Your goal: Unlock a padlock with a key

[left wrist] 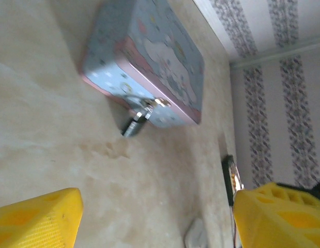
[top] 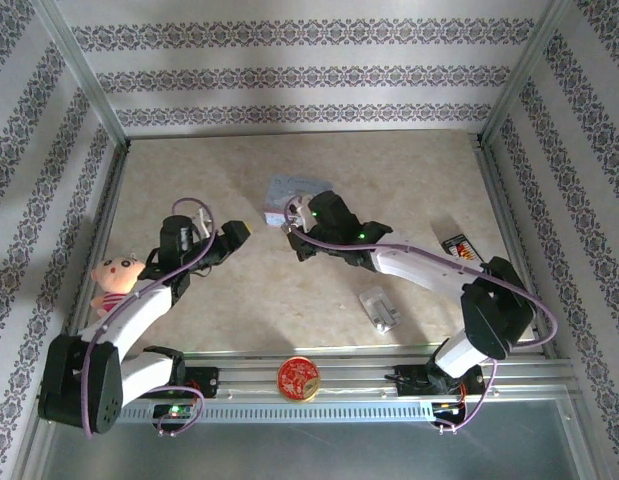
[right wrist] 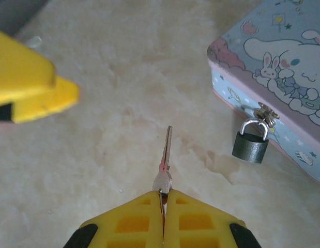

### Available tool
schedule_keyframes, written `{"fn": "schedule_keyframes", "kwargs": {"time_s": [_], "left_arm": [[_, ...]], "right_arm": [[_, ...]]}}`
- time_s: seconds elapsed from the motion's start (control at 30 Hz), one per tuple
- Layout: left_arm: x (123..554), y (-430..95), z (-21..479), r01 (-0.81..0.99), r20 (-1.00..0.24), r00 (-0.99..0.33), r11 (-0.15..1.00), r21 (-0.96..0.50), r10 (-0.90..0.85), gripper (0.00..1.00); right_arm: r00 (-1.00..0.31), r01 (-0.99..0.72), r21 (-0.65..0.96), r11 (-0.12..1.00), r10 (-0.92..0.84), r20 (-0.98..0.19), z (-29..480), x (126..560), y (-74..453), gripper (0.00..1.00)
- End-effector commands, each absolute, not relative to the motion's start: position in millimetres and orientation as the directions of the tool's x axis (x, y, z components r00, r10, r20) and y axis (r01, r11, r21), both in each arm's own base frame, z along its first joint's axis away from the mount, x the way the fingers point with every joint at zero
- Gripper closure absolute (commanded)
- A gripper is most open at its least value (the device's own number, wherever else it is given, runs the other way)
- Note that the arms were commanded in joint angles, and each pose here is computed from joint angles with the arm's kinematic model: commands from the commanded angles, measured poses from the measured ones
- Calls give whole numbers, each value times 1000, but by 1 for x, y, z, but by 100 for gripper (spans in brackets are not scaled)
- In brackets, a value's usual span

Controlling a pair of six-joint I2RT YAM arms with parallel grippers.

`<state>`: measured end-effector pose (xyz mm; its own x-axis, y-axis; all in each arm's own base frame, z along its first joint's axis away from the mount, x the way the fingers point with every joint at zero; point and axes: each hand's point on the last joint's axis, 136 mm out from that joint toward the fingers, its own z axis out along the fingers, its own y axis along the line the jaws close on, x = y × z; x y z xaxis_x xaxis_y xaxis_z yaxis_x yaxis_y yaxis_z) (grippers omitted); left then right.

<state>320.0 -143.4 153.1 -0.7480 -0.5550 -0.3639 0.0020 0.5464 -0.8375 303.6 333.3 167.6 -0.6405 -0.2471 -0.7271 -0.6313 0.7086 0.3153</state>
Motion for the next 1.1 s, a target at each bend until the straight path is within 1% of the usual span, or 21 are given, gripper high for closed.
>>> {"fn": "schedule_keyframes", "kwargs": {"time_s": [0.0,0.13,0.3,0.53,0.63,0.77,1.0,1.07], "left_arm": [[331,-178,206,206,-435,-742,444,-872,-511,23],[336,-196,219,256,-450,-746,412,-874,-490,25],[342,-203,228,284,-442,-743,362,-888,-502,34],[342,-212,229,302,-445,-757,348,-888,-479,42],[340,-213,230,307,-448,-758,347,-886,-474,44],[340,-214,231,314,-450,-757,341,-886,-474,51],[341,-216,234,322,-437,-760,305,-896,-481,53],[342,-217,235,326,-435,-761,295,-898,-481,55]], "right_arm": [[-618,-650,433,624,-103,-779,201,304,346,100],[-616,-650,460,605,-65,-785,209,303,345,100],[-624,-650,497,575,-31,-781,215,300,347,100],[-634,-646,535,545,8,-773,221,301,346,100],[-636,-641,542,543,19,-771,222,302,345,100],[-639,-637,550,540,29,-769,223,303,344,100],[-647,-632,566,530,43,-762,222,304,344,100],[-651,-628,572,527,46,-757,221,305,344,100]]}}
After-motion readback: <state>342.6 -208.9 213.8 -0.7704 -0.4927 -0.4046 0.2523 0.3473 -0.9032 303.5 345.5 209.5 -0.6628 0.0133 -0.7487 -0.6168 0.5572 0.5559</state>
